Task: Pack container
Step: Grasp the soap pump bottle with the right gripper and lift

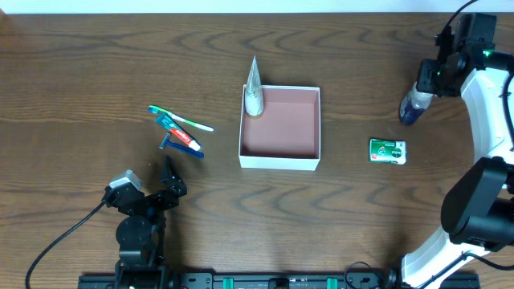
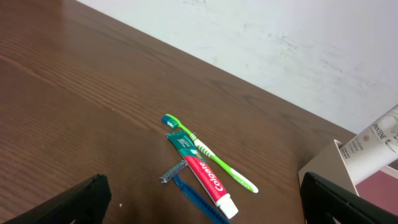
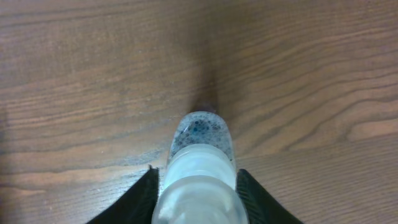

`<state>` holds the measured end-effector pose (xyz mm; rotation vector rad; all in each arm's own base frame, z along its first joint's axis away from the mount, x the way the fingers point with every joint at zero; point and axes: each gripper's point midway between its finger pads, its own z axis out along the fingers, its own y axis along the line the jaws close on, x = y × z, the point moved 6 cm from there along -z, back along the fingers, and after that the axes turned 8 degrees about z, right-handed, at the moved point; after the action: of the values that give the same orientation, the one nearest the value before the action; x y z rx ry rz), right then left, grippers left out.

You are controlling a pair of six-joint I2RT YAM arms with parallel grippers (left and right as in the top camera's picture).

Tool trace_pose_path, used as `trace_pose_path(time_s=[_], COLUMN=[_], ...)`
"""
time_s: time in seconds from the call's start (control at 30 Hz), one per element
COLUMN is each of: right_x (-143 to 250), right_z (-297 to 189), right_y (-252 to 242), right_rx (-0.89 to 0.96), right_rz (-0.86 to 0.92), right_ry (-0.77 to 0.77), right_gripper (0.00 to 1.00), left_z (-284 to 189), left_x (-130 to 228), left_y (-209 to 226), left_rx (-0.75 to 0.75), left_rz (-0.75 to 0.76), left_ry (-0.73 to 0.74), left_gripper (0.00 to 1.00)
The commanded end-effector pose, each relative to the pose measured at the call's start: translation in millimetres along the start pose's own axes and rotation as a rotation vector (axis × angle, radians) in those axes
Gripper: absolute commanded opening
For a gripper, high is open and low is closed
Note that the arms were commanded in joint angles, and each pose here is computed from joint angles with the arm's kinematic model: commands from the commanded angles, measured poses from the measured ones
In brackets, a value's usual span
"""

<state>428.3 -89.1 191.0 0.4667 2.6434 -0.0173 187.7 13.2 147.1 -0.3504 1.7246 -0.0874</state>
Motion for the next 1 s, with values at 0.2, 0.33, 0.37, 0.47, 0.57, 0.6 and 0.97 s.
trace_pose_path(time_s=[0.2,0.33,0.37,0.47,0.57,0.6,0.97], right_x=[3,2,2,2,2,1,-14], right_z=[7,7,7,6,2,-1,-81], right_y=[-3,1,2,5,8,10,20], right_rx=[-0.003,-0.035,-0.045,-0.064,-0.072,-0.079,-0.12], right_rz=[0.0,-0.025,-0.029,-0.039,-0.044,-0.047,-0.058], right_ry=[0.018,0.016,0.016,0.016,0.01,0.003,-0.183], right_gripper=[0.08,0.01,0.01,0.01,0.01,0.01,0.01], left_z=[2,2,2,2,2,2,2], left_x=[15,15,15,15,15,15,15], left_y=[5,5,5,5,5,5,5], left_rx=[-0.024,-0.024,-0.024,-0.024,-0.024,-0.024,-0.024], left_rz=[0.018,0.018,0.018,0.018,0.018,0.018,0.018], left_ry=[0.051,0.051,0.051,0.051,0.05,0.051,0.051], left_gripper=[0.98,0.98,0.98,0.98,0.98,0.98,0.98])
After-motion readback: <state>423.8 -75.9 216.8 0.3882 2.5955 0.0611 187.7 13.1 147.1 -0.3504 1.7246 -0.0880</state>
